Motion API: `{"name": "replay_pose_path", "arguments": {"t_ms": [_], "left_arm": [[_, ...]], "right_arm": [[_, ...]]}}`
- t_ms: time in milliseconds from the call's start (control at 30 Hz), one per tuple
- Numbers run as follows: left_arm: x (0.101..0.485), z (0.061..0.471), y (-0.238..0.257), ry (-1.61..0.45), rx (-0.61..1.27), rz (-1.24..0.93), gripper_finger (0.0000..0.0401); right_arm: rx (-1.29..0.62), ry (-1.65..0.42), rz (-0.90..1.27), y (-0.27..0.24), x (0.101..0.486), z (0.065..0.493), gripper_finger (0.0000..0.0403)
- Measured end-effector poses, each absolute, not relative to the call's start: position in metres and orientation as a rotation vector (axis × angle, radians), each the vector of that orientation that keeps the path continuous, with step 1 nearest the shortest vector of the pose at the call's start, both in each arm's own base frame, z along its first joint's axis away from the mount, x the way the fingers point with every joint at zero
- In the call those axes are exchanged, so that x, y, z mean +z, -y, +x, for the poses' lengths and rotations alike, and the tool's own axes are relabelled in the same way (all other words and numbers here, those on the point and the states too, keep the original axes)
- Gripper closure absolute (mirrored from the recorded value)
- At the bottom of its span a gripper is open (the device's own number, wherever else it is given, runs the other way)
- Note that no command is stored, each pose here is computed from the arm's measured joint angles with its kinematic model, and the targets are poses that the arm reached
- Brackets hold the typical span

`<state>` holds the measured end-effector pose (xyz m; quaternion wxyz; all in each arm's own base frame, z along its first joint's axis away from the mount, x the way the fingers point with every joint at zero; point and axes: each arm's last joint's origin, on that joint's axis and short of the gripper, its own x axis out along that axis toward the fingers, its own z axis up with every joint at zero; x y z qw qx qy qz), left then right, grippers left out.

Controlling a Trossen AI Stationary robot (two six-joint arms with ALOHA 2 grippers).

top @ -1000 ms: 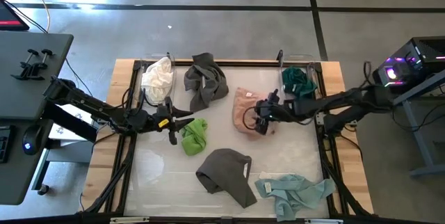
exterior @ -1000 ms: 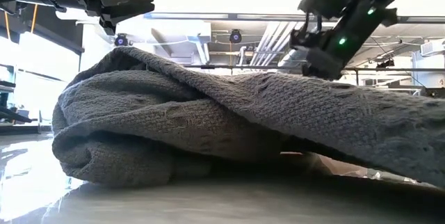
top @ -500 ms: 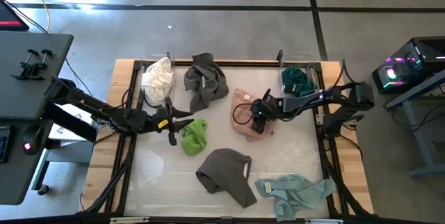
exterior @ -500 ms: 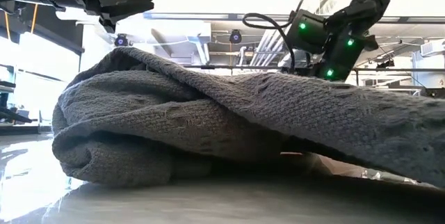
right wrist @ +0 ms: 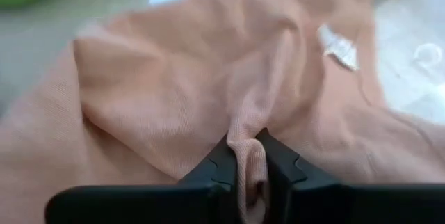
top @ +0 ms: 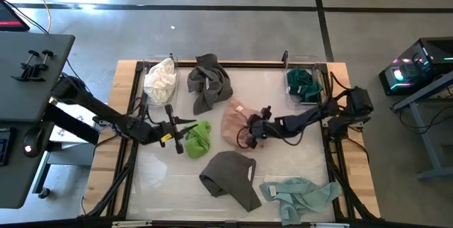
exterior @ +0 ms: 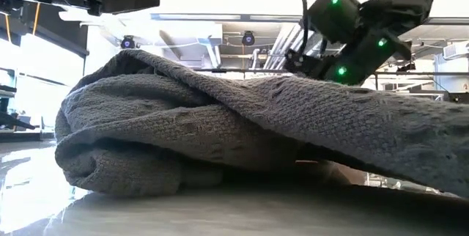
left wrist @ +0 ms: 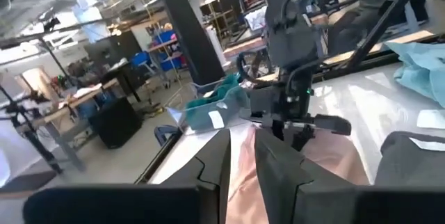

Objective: Sort towels by color in basket
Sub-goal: Put the pink towel into the left transparent bin

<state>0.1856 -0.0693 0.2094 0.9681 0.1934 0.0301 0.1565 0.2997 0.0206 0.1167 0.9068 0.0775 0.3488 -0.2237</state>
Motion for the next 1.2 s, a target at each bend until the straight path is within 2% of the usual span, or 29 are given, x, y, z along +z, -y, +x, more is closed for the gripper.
{"name": "replay_pose_path", "arguments": {"t_ms": [133,300,433,533,633,933,1067,1200], "left_arm": [[0.207,0.191,0.069,-0.043,0.280,0.391,0.0354],[0.207,0.200,0.069,0.044,0.047,0.416,0.0354],[0.206,0.206,0.070,0.101,0.006,0.579,0.0341],[0.207,0.216,0.073,0.107,0.016,0.712,0.0317],[0.212,0.232,0.078,0.104,0.024,0.768,0.0283],[0.198,0.283,0.080,-0.061,0.056,0.878,0.0179],[0.190,0.300,0.077,-0.106,0.094,0.885,0.0157],[0.180,0.313,0.076,-0.142,0.096,0.896,0.0152]], "right_arm": [[-0.563,-0.605,0.129,-0.030,0.123,0.302,0.0391],[-0.472,-0.478,0.139,-0.039,0.136,0.310,0.0389],[-0.404,-0.290,0.180,-0.043,0.153,0.320,0.0385],[-0.316,-0.228,0.137,-0.045,0.161,0.324,0.0390],[-0.212,-0.250,0.059,-0.042,0.159,0.323,0.0391],[-0.145,-0.159,0.131,-0.026,0.145,0.300,0.0391],[-0.125,-0.090,0.164,-0.025,0.138,0.281,0.0391],[-0.114,0.010,0.201,-0.024,0.142,0.272,0.0391]]}}
